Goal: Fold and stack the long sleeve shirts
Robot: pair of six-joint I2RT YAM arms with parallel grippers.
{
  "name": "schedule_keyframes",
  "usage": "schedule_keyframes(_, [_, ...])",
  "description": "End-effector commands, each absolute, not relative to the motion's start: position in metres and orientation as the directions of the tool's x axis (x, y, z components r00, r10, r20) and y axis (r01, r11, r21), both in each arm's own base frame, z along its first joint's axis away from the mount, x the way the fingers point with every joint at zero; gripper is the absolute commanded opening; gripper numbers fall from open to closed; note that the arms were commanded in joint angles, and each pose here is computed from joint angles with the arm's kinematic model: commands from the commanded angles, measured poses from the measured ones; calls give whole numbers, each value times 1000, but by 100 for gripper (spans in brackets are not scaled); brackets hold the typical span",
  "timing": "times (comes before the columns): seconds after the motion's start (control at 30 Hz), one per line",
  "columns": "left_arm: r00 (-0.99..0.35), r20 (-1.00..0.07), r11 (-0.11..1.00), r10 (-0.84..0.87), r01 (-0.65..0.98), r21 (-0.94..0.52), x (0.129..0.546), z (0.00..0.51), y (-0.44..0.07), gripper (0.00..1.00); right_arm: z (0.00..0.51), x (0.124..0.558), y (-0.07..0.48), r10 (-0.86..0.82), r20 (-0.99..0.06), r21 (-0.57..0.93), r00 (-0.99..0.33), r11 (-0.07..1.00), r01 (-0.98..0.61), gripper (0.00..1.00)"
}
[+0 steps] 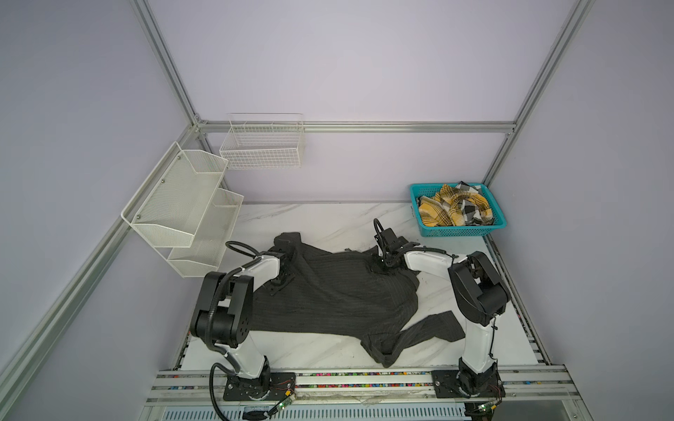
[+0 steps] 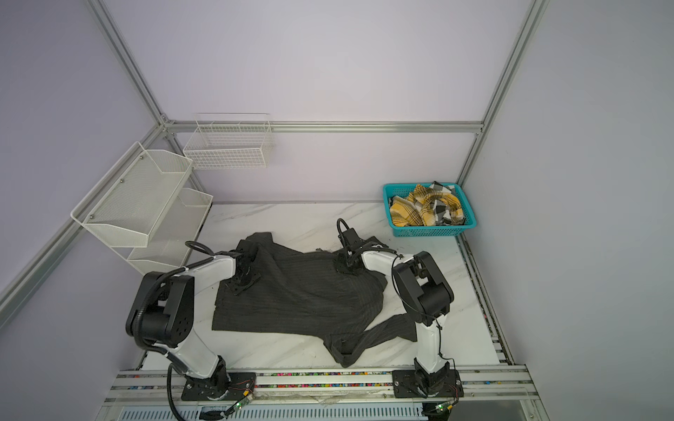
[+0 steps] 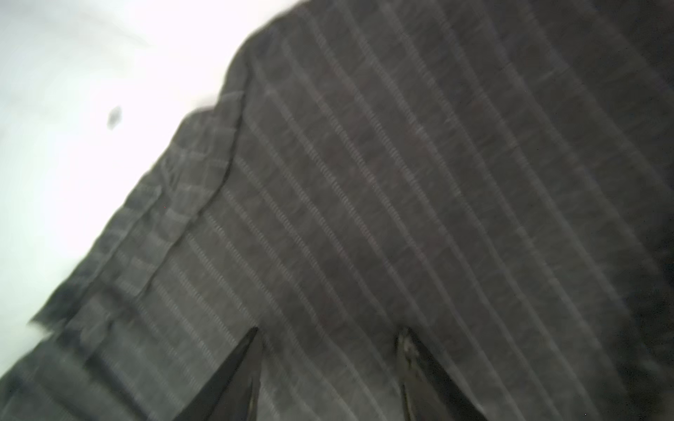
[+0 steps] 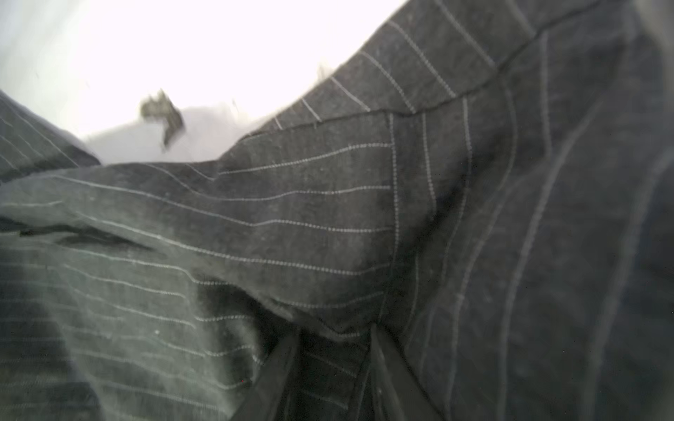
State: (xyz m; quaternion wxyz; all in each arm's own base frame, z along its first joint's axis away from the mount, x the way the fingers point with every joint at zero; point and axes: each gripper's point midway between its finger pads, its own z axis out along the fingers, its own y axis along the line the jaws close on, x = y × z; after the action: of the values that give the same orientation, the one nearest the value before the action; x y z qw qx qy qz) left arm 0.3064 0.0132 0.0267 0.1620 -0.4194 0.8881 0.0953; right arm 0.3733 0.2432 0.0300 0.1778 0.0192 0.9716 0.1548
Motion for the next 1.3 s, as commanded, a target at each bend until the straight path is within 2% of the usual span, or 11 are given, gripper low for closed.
schedule_keyframes(0.0, [-561,-345,567,-752,-818,96,259,24,24,56,4,340,211,123,-217,211,-968,975,76,43])
schedule_keyframes(0.1, [-567,-361,578,-740,-811,88,260,36,26,56,39,378,211,117,-312,195,-943,979,57,50])
schedule_keyframes(0.3, [-543,-495,652,-678,-755,-64,343,115,19,67,83,457,195,120,-429,131,-895,989,70,55])
schedule_keyframes(0.5, [-540,-600,745,-591,-650,-148,439,174,3,77,56,487,175,115,-399,27,-910,993,114,55])
schedule_keyframes(0.77, [-635,-561,807,-531,-581,-107,495,140,-19,78,20,476,179,62,-307,13,-950,998,60,50])
schedule_keyframes(0.83, [-649,-547,809,-528,-580,-92,496,128,-20,78,9,469,175,59,-278,-3,-959,998,62,40])
schedule_keyframes(0.87, [-655,-541,808,-528,-584,-82,496,122,-20,78,5,467,171,66,-275,-20,-959,997,75,29])
schedule_keyframes(0.9, [-660,-537,808,-526,-585,-72,496,117,-19,77,6,470,167,69,-288,-43,-955,995,85,20])
schedule_keyframes(1.0, [-671,-527,806,-522,-591,-45,494,104,-17,77,29,494,166,64,-372,-42,-926,995,86,2])
schedule_keyframes(1.17, [-673,-521,790,-526,-614,-5,488,90,-7,77,114,544,188,91,-580,84,-809,995,52,0])
schedule_keyframes(1.27, [-666,-519,779,-537,-627,0,483,87,-2,78,168,554,188,155,-701,166,-696,985,53,0])
